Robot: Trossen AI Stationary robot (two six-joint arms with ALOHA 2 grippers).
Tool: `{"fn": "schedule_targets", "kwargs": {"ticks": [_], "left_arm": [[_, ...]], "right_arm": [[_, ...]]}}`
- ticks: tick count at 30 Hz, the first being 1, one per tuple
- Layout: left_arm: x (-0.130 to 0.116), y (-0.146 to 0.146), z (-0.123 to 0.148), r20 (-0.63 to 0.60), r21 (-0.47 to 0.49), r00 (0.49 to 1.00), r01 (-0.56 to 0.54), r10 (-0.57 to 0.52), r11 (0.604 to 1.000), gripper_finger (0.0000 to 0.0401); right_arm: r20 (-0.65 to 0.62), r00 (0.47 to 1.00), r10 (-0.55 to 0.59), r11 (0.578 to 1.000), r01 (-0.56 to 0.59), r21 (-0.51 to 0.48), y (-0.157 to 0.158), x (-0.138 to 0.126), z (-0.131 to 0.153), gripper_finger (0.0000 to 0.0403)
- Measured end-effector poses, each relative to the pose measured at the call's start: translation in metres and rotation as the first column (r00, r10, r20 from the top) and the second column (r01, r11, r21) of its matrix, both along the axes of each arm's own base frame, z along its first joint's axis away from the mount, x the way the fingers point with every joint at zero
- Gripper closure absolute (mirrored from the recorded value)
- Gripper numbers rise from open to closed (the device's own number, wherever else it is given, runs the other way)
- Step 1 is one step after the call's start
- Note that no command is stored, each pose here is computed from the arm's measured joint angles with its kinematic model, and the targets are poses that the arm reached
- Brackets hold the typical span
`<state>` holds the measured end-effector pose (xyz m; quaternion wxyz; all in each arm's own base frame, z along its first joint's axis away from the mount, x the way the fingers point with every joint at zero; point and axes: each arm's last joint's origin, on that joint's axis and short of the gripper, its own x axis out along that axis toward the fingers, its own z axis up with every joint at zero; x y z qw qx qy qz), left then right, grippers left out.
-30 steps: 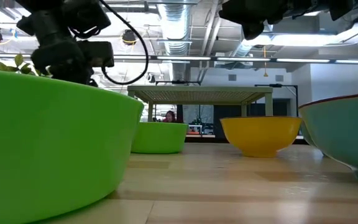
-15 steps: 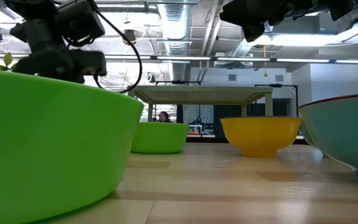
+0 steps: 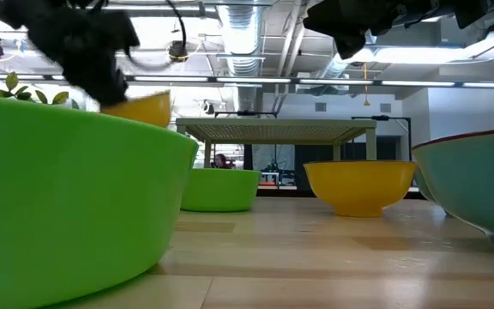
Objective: Pick & Place Mini bowls
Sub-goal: Put the top left yellow bowl on the shelf
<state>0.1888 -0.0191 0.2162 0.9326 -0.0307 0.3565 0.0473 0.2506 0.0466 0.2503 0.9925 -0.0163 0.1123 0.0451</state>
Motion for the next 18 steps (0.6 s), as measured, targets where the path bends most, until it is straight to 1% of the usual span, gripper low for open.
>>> {"fn": "schedule_targets", "kwargs": {"ticks": [4, 7, 8, 11, 15, 18], "left_arm": [[0.002, 0.000, 0.031, 0.137, 0.031, 0.989, -0.056, 0.051, 0.998, 0.0385], [0.005, 0.004, 0.051, 0.202, 0.088, 0.974, -0.126, 0.107, 0.988, 0.0391], [0.007, 0.006, 0.059, 0.240, 0.092, 0.961, -0.162, 0.136, 0.982, 0.0390], [0.011, 0.017, 0.078, 0.353, 0.066, 0.905, -0.278, 0.238, 0.958, 0.0386], [0.013, 0.039, 0.085, 0.401, 0.052, 0.853, -0.385, 0.334, 0.921, 0.0388], [0.015, 0.059, 0.083, 0.403, 0.011, 0.803, -0.485, 0.440, 0.874, 0.0388]], "right_arm": [[-0.002, 1.000, -0.005, 1.000, 0.005, 0.023, 0.000, 0.000, 0.000, 0.0323], [-0.001, 1.000, -0.007, 1.000, 0.007, 0.023, 0.000, 0.000, 0.000, 0.0323], [-0.001, 1.000, -0.009, 1.000, 0.009, 0.024, -0.001, 0.000, 0.000, 0.0323], [0.001, 1.000, -0.014, 1.000, 0.014, 0.026, -0.002, 0.000, 0.000, 0.0323], [0.001, 1.000, -0.015, 1.000, 0.015, 0.026, -0.002, 0.000, 0.000, 0.0323], [0.001, 1.000, -0.015, 1.000, 0.015, 0.025, -0.002, 0.000, 0.000, 0.0323]]}}
